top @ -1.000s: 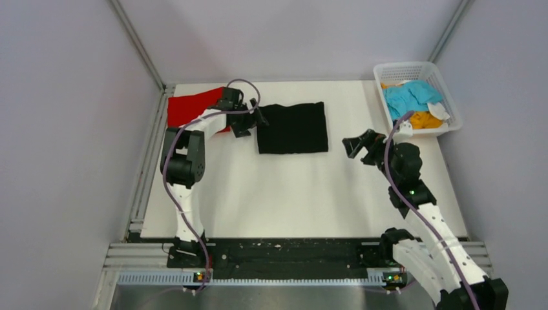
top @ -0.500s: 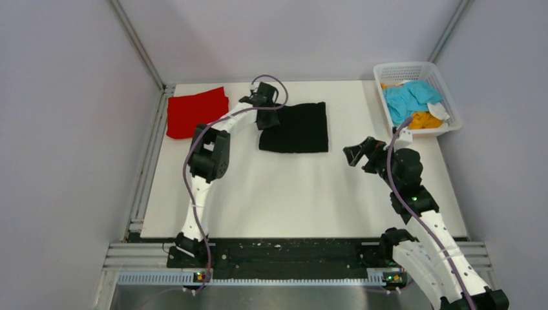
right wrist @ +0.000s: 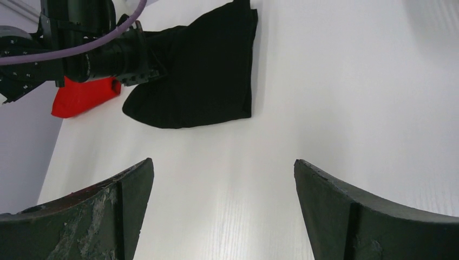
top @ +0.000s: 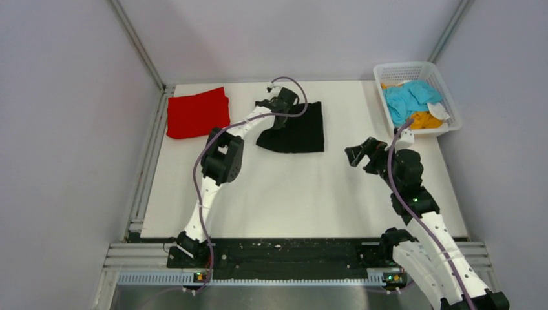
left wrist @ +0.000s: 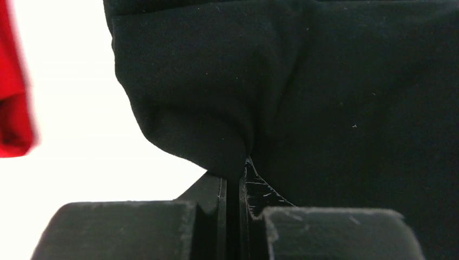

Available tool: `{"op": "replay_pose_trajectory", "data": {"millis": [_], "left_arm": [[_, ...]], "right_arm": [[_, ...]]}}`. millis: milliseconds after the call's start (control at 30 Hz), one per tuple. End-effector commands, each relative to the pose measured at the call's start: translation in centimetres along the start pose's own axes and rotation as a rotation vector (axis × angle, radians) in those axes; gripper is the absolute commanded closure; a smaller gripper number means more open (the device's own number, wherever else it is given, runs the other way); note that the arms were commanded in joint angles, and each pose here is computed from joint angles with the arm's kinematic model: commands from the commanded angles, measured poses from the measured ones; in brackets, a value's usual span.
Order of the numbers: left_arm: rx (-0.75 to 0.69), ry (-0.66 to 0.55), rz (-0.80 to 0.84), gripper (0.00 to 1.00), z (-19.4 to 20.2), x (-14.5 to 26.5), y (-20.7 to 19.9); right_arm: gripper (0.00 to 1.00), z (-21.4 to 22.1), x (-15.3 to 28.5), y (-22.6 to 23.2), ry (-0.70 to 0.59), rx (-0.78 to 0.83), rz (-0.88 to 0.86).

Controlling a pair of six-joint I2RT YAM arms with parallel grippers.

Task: Fold and stack the t-shirts
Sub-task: Put the neatly folded tshirt into the corner of the board with the left arm

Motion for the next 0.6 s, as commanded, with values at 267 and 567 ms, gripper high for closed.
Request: {"op": "replay_pose_trajectory", "data": {"millis": [267,567], "left_arm": [[-0.295,-0.407,-0.373,1.0,-11.9,6.4,8.7],[-0.351,-0.526,-0.518,1.0,-17.7,10.3,13.6]], "right_arm": [[0.02,-0.9,0.3,-0.1,-0.06,0.001,0.01],[0.02,-0.2,-0.7,-0.5,-0.016,0.005,0.032]]}}
Point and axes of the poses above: each gripper's point midway between its finger pads, its own x axis back along the fingers, its own y axis along the line the jaws close on, z = x × y, the point moved 6 cm from there along x, back along the fingers, and after that the axes turned 3 degrees about x, right-handed, at the moved point
